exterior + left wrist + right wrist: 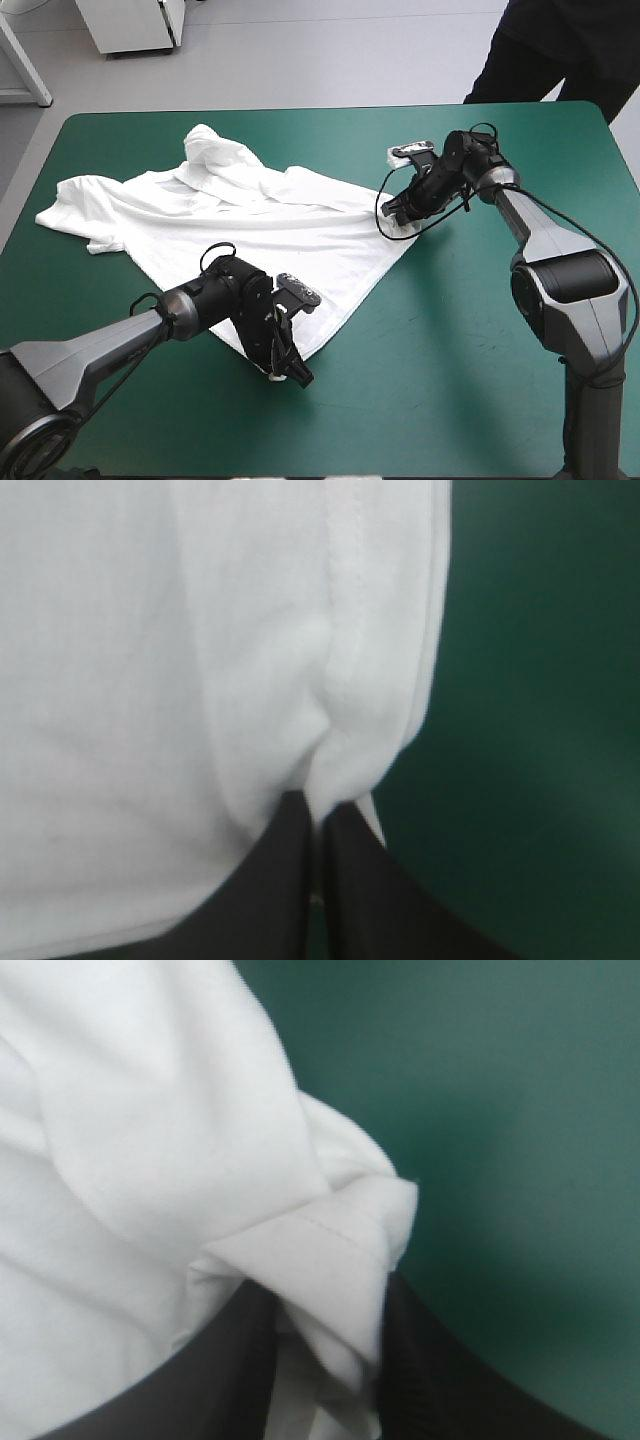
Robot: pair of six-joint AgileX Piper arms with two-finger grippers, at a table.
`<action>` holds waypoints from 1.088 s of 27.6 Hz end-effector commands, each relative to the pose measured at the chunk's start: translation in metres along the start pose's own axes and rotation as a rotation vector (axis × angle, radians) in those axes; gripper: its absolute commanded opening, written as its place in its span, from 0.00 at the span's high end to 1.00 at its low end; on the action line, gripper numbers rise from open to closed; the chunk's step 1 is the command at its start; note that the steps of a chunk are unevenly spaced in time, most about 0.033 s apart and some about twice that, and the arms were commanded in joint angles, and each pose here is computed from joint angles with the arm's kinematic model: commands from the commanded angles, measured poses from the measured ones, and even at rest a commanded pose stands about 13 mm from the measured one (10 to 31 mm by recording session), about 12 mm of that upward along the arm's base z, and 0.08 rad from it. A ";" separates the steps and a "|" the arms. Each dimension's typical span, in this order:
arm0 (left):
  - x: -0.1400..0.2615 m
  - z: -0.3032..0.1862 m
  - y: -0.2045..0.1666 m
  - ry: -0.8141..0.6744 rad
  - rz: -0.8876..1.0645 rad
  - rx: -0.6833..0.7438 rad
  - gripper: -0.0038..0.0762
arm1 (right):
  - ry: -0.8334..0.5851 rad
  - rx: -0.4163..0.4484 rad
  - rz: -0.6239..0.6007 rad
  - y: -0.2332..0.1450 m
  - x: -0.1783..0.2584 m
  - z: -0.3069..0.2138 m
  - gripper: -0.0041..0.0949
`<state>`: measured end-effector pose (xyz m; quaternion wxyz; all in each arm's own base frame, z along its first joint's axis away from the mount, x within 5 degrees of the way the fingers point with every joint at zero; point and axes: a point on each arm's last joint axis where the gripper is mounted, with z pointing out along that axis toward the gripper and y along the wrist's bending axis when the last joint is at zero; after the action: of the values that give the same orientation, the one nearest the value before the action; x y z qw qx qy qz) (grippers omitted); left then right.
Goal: Fold the cloth
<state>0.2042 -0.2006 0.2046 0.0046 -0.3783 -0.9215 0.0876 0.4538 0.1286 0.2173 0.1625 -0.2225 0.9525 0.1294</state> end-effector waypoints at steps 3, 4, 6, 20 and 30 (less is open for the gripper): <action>0.009 -0.022 -0.013 -0.056 -0.017 0.061 0.96 | -0.027 -0.023 -0.075 0.019 -0.007 -0.044 0.97; 0.014 -0.030 -0.014 -0.066 -0.015 0.051 0.96 | -0.045 -0.020 -0.076 0.022 -0.008 -0.055 0.97; 0.029 -0.051 -0.013 -0.078 -0.023 -0.002 0.96 | -0.090 -0.007 -0.094 0.028 -0.009 -0.082 0.97; 0.143 -0.243 -0.042 -0.726 -0.063 -0.053 0.96 | -0.582 0.345 -0.142 0.088 0.080 -0.343 0.97; 0.196 -0.370 -0.055 -1.213 0.047 -0.209 0.96 | -1.142 0.520 -0.154 0.141 0.216 -0.485 0.97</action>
<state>0.0595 -0.0554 0.5412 -0.5163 -0.2806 -0.7787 0.2201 0.1249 0.0298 0.5801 0.6162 -0.1700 0.7690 0.0066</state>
